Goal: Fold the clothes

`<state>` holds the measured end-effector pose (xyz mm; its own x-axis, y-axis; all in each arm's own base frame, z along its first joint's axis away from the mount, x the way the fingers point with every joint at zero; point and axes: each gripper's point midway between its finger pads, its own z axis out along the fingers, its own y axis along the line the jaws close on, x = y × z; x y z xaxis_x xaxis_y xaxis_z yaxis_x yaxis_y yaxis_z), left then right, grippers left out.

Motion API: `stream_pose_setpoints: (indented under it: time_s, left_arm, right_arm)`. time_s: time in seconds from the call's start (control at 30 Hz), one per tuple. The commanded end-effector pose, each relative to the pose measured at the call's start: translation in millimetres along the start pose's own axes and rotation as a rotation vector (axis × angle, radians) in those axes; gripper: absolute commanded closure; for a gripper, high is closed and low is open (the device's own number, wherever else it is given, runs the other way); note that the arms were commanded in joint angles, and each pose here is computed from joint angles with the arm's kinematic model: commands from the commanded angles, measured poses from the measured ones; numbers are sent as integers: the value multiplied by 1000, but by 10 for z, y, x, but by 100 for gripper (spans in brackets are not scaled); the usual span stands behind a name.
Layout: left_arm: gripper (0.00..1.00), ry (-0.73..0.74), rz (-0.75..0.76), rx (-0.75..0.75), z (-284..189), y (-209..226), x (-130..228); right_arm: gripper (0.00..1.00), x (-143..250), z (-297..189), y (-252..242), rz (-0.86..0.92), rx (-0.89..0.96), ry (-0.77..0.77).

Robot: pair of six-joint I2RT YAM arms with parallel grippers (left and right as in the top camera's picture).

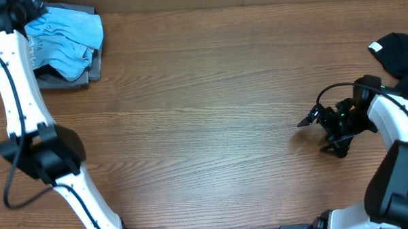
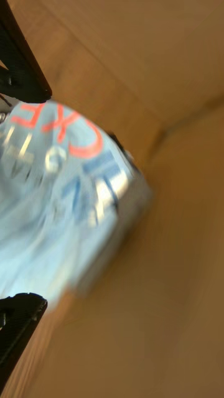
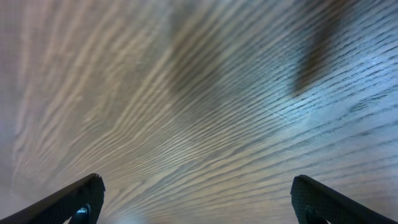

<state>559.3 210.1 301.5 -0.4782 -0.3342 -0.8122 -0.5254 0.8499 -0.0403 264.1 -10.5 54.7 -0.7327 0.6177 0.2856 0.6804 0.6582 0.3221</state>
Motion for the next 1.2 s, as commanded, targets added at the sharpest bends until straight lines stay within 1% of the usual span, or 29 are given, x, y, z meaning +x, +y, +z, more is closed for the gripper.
stream_pose_setpoints:
  time_s: [0.0, 0.1, 0.2, 0.27, 0.4, 0.53, 0.7, 1.17]
  left_arm:
    - [0, -70, 30, 117, -729, -375, -254]
    - [0, -19, 62, 180, -958, -612, -110]
    - [0, 76, 101, 258, -1071, -869, 162]
    - [0, 147, 125, 283, -1104, -973, 361]
    - [0, 259, 165, 290, -1186, -1056, 671]
    - [0, 315, 183, 282, -1231, -1048, 815]
    - [0, 318, 183, 281, -1232, -1044, 821]
    - [0, 318, 182, 280, -1229, -1037, 819]
  right_arm:
    - [1, 49, -512, 279, -83, -88, -156]
    - [0, 251, -767, 353, -137, -120, -230]
    - [0, 528, -1008, 466, -232, -156, -316]
    - [0, 762, -1147, 554, -321, -184, -378]
    - [0, 1225, -1344, 648, -490, -232, -475]
    - [0, 1553, -1517, 643, -610, -283, -569]
    - [0, 1674, -1617, 592, -640, -310, -625]
    - [0, 1675, -1617, 591, -640, -310, -625]
